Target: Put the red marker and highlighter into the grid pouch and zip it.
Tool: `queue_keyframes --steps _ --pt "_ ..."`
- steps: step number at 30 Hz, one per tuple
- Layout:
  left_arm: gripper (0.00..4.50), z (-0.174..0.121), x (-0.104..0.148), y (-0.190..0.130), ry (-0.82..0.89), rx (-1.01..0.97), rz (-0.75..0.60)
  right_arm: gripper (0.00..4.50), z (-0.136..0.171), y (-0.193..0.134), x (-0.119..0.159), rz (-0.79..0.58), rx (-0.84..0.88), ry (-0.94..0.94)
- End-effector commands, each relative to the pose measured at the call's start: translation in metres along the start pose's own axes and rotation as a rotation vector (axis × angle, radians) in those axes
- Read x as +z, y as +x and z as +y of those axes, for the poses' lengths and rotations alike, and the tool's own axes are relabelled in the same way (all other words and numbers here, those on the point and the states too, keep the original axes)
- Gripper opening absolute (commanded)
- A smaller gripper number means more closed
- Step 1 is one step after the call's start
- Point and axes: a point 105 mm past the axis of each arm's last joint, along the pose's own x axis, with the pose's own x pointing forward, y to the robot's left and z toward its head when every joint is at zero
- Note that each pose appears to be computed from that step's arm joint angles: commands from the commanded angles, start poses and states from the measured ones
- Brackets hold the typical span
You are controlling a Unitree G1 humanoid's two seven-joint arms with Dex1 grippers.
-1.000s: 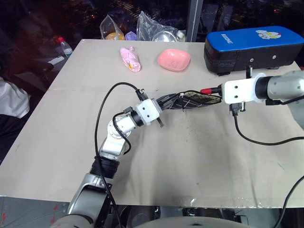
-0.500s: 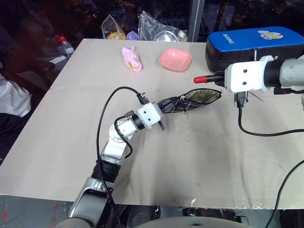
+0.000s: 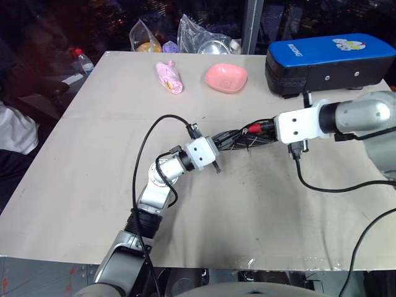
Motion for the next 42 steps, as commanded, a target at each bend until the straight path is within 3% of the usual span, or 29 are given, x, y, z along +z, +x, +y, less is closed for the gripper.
queue_keyframes --steps 1,10,12,14,18,20,25,29,36,39,42 --pt "0.00 0.005 0.021 0.008 0.032 0.010 -0.080 0.23 -0.004 0.005 0.018 -0.060 0.006 -0.050" --pt "0.00 0.000 0.021 0.010 0.018 0.015 -0.089 0.23 -0.004 0.021 0.035 -0.195 -0.022 0.033" --pt "0.00 -0.002 0.020 0.010 0.014 0.013 -0.088 1.26 -0.002 0.019 0.035 -0.207 0.006 0.056" --pt "0.00 -0.002 0.019 0.010 0.012 0.013 -0.086 2.00 0.000 0.015 0.030 -0.193 0.026 0.079" --pt "0.00 -0.002 0.016 0.009 0.006 0.022 -0.076 3.87 -0.022 -0.015 0.010 -0.161 -0.079 0.212" --pt "0.00 0.000 0.015 0.008 0.003 0.032 -0.072 3.87 -0.030 -0.035 0.007 -0.191 -0.106 0.318" --pt "0.00 0.003 0.014 0.007 -0.014 0.054 -0.066 3.87 -0.036 -0.074 0.028 -0.424 -0.140 0.638" --pt "0.00 0.003 0.014 0.007 -0.019 0.056 -0.065 3.87 -0.039 -0.085 0.038 -0.533 -0.209 0.767" --pt "0.00 0.005 0.012 0.007 -0.023 0.056 -0.062 3.87 -0.022 -0.078 0.041 -0.544 -0.206 0.879" --pt "0.00 0.008 0.012 0.008 -0.023 0.065 -0.066 3.87 0.009 -0.055 0.057 -0.568 -0.068 0.999" --pt "0.00 0.008 0.013 0.010 -0.024 0.068 -0.071 3.87 0.037 -0.027 0.047 -0.447 -0.049 1.134"
